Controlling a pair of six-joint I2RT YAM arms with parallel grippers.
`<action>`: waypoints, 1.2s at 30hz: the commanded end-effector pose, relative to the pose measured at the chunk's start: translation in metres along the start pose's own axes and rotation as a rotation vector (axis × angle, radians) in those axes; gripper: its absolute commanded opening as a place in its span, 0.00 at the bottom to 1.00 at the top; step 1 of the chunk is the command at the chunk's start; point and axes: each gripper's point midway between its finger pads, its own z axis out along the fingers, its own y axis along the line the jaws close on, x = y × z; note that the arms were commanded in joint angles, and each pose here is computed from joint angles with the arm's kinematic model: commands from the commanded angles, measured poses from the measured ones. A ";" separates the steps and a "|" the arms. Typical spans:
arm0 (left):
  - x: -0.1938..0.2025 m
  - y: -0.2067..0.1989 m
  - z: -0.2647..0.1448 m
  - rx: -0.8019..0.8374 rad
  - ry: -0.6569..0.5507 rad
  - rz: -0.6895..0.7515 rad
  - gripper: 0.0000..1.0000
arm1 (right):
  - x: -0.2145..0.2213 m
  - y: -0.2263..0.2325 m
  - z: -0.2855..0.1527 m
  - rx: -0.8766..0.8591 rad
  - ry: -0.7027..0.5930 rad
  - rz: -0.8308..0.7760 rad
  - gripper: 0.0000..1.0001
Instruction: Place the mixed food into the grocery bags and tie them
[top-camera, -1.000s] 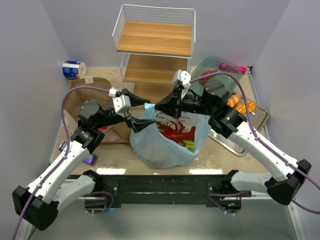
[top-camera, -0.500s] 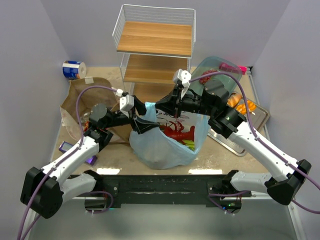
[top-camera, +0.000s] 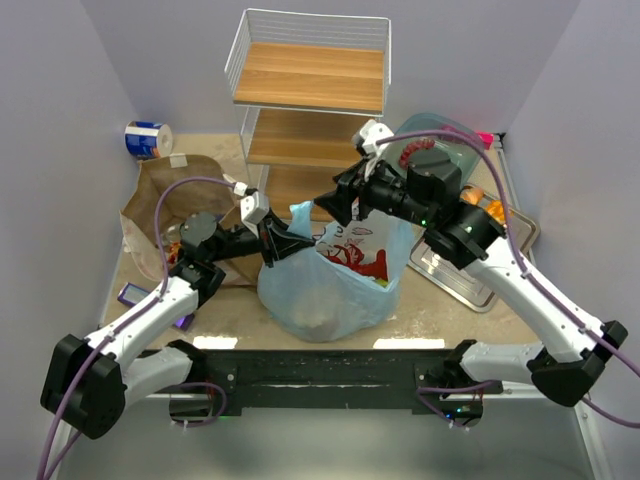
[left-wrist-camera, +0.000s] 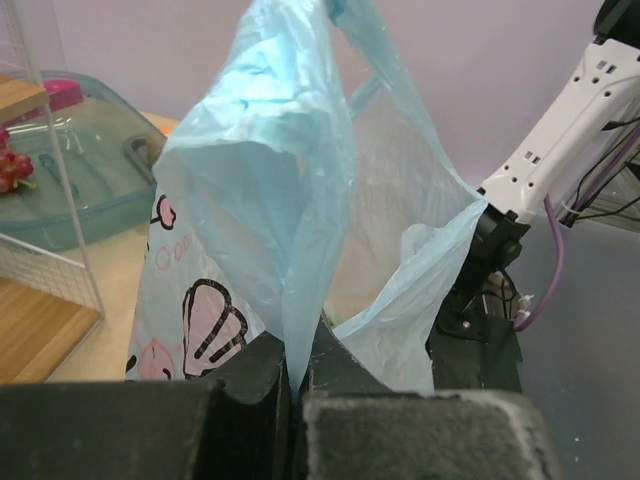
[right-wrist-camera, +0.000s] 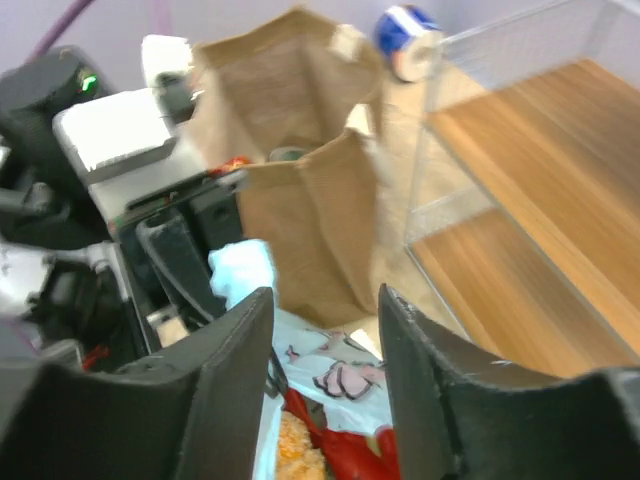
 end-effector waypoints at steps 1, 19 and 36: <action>-0.012 0.004 -0.004 -0.042 -0.022 0.042 0.00 | -0.016 -0.046 -0.056 0.355 0.071 -0.015 0.73; -0.010 -0.001 -0.004 -0.008 0.005 0.044 0.00 | 0.040 -0.062 -0.123 0.513 0.165 0.088 0.69; 0.001 0.040 -0.009 -0.212 0.094 0.043 0.00 | -0.051 -0.008 -0.090 0.071 -0.119 0.316 0.00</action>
